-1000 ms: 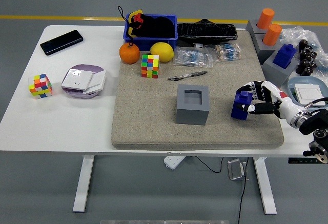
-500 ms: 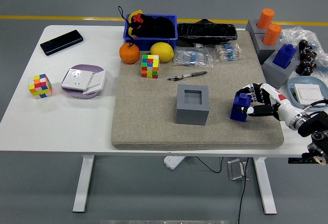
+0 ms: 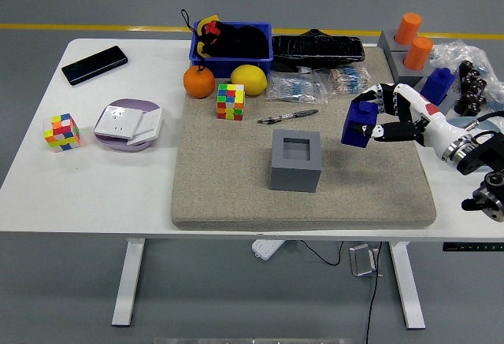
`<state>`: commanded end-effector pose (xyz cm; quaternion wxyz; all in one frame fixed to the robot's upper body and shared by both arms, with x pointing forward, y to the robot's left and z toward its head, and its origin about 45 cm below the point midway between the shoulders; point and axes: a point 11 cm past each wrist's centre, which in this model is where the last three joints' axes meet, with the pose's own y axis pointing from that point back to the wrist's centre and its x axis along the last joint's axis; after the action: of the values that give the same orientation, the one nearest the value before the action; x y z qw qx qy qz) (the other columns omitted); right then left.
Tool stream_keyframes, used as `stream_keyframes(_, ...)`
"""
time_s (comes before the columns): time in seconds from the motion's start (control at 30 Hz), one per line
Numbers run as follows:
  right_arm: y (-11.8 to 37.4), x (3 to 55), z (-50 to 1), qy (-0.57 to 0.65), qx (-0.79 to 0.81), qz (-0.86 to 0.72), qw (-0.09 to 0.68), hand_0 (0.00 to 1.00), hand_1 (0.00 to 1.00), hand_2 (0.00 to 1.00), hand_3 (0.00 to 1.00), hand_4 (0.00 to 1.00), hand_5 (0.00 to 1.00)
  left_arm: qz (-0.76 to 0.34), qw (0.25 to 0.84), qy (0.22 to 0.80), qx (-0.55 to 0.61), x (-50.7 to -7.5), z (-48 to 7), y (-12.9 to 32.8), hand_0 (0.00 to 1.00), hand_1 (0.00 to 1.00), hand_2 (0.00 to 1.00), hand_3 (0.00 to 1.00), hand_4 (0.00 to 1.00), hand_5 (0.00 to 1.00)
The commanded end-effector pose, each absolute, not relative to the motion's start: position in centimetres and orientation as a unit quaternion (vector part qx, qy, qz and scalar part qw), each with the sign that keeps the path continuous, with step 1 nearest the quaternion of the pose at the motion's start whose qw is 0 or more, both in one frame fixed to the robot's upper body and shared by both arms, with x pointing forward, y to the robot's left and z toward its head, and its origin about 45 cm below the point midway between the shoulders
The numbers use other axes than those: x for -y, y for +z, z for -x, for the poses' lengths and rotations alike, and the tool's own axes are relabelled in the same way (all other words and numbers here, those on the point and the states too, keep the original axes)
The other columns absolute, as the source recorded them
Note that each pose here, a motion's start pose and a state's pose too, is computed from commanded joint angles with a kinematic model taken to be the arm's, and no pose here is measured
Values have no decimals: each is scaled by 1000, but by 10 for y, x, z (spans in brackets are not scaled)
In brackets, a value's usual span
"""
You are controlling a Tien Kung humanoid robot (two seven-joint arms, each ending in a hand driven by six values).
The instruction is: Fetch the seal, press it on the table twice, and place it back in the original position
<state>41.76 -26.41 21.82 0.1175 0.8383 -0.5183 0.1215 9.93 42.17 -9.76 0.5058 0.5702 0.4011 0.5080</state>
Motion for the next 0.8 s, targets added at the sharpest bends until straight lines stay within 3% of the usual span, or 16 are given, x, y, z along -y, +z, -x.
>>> stream_keyframes(0.8, 204, 180, -416, 113, 430, -888, 120, 595, 468, 473, 529, 748, 2, -573, 508, 507, -397, -423, -102, -96, 723, 696, 683, 757, 712, 241)
